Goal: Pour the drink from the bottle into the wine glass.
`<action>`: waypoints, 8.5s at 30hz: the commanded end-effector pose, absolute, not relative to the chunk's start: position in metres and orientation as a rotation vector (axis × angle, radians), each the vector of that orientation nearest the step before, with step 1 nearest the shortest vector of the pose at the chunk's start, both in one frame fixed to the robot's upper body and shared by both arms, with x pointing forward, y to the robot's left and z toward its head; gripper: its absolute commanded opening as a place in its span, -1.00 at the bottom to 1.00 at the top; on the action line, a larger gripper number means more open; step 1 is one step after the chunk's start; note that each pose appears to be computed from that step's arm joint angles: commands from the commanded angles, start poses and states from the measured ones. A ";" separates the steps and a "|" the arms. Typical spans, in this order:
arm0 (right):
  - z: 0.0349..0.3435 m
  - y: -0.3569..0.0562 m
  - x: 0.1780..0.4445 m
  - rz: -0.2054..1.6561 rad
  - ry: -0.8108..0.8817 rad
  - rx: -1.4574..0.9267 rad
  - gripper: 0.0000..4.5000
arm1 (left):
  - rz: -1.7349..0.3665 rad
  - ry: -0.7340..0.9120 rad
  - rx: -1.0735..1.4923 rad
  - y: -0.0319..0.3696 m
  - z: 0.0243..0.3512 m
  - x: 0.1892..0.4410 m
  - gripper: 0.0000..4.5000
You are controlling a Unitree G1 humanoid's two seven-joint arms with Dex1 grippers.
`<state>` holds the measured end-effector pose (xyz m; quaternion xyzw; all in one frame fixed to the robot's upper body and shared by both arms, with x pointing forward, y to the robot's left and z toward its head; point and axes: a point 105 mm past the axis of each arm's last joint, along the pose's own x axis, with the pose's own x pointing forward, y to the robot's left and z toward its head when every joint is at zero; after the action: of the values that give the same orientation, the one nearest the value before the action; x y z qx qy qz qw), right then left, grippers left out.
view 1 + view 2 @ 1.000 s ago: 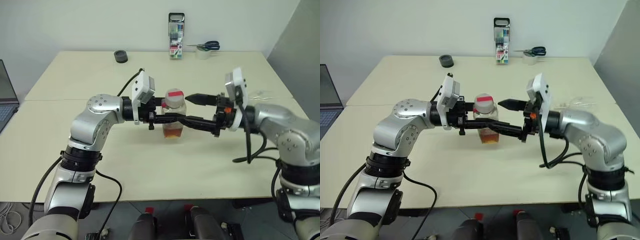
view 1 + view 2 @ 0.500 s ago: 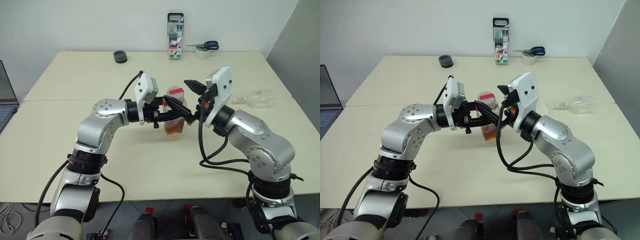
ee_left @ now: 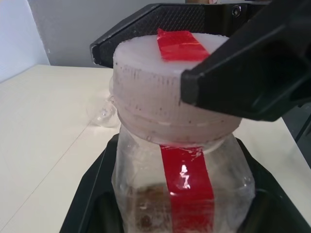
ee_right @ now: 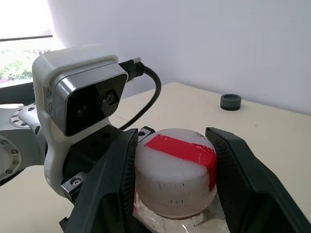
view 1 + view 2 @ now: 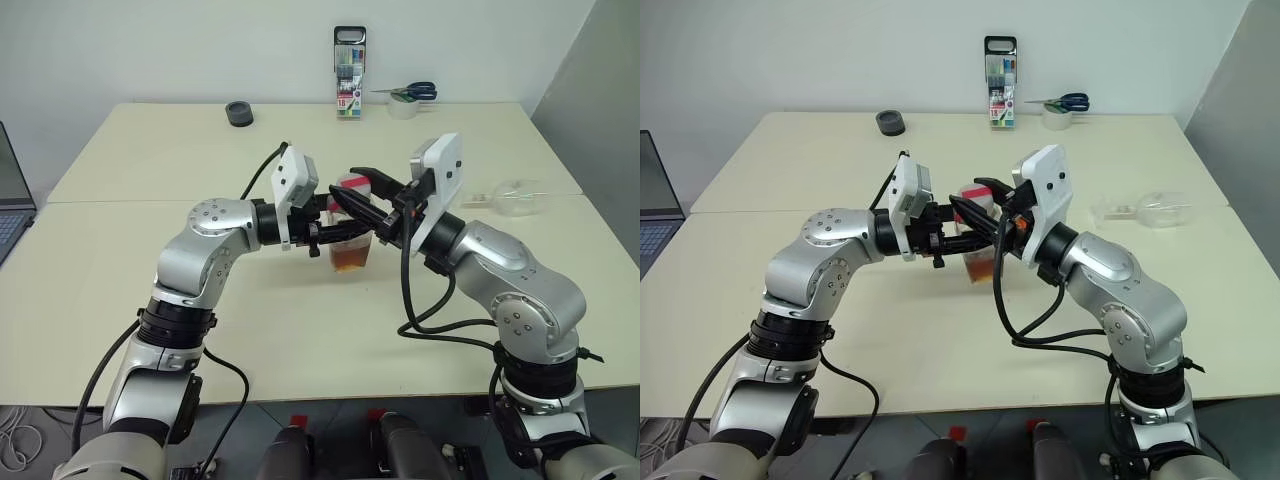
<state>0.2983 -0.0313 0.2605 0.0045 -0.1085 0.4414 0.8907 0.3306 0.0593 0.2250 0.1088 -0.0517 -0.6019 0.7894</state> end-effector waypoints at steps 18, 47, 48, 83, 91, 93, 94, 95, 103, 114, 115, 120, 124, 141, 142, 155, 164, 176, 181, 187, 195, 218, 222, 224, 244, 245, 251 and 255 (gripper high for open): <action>0.275 -0.071 0.300 1.308 -0.120 -0.115 0.74 | -1.487 -0.155 0.275 0.049 0.230 0.295 -0.11; 0.265 -0.069 0.296 0.851 -0.228 0.019 0.99 | -1.385 -0.164 0.241 0.048 0.235 0.314 -0.11; 0.265 -0.071 0.295 0.848 -0.227 0.015 0.99 | -1.382 -0.163 0.238 0.049 0.235 0.314 -0.11; 0.271 -0.036 0.275 1.066 -0.225 0.085 0.99 | -1.370 -0.179 0.248 0.049 0.236 0.316 -0.11; 0.275 -0.038 0.276 1.059 -0.236 0.108 0.83 | -1.351 -0.183 0.242 0.050 0.236 0.316 -0.11; 0.275 -0.038 0.276 1.057 -0.236 0.108 0.58 | -1.351 -0.183 0.240 0.050 0.236 0.316 -0.11; 0.275 -0.038 0.276 1.055 -0.236 0.103 0.42 | -1.352 -0.183 0.240 0.050 0.236 0.316 -0.11; 0.274 -0.039 0.277 1.054 -0.235 0.098 0.25 | -1.352 -0.184 0.239 0.049 0.236 0.316 -0.11; 0.277 -0.043 0.282 1.017 -0.251 0.079 -0.35 | -1.353 -0.183 0.239 0.049 0.236 0.317 -0.11; 0.287 -0.073 0.302 0.847 -0.300 0.054 -0.35 | -1.207 -0.164 0.260 0.065 0.232 0.338 -0.11; 0.287 -0.076 0.301 0.844 -0.298 0.047 -0.35 | -1.158 -0.163 0.261 0.072 0.232 0.344 -0.11; 0.287 -0.085 0.300 0.835 -0.288 0.019 -0.35 | -0.852 -0.167 0.271 0.115 0.239 0.379 -0.11; 0.286 -0.086 0.301 0.845 -0.278 0.019 -0.35 | -0.589 -0.196 0.238 0.155 0.252 0.396 -0.11; 0.269 -0.060 0.278 1.100 -0.219 -0.111 -0.07 | -0.120 -0.246 0.104 0.239 0.267 0.409 -0.11; 0.266 -0.059 0.275 1.117 -0.214 -0.123 0.07 | -0.087 -0.245 0.089 0.247 0.267 0.410 -0.11; 0.252 -0.056 0.269 1.162 -0.166 -0.110 1.00 | -0.032 -0.207 0.075 0.272 0.245 0.408 -0.11; 0.249 -0.055 0.268 1.148 -0.157 -0.076 1.00 | -0.040 -0.161 0.062 0.284 0.221 0.405 -0.11; 0.249 -0.054 0.271 1.132 -0.162 -0.071 1.00 | -0.054 -0.122 0.039 0.285 0.197 0.408 0.18; 0.249 -0.053 0.271 1.125 -0.160 -0.060 1.00 | -0.043 -0.119 0.028 0.289 0.194 0.405 0.78; 0.243 -0.052 0.270 1.106 -0.146 -0.046 1.00 | -0.028 -0.057 0.049 0.295 0.173 0.388 0.99; 0.224 -0.055 0.263 1.020 -0.103 0.002 1.00 | -0.044 0.055 0.110 0.296 0.144 0.344 0.99; 0.158 -0.229 0.364 -0.004 0.125 0.484 1.00 | -1.124 0.077 0.295 0.128 0.192 0.297 0.99; 0.164 -0.235 0.396 -0.082 0.104 0.893 1.00 | -1.116 0.055 0.337 0.125 0.190 0.309 0.99; 0.165 -0.235 0.407 -0.102 0.099 1.042 1.00 | -1.122 0.048 0.341 0.124 0.189 0.309 0.99; 0.160 -0.240 0.471 -0.254 0.004 1.292 1.00 | -1.125 0.038 0.367 0.122 0.190 0.308 0.99; 0.161 -0.236 0.473 -0.245 0.009 1.292 1.00 | -1.128 0.039 0.368 0.122 0.190 0.308 0.99; 0.167 -0.220 0.479 -0.191 0.038 1.282 1.00 | -1.137 0.043 0.378 0.123 0.190 0.309 0.99; 0.168 -0.224 0.479 -0.209 0.023 1.286 1.00 | -1.141 0.042 0.382 0.123 0.191 0.309 0.99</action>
<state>0.4766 -0.2149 0.1483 0.6015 0.0434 -0.1008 0.7913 0.3106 0.1247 0.1811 0.1657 0.0384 -0.5327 0.8291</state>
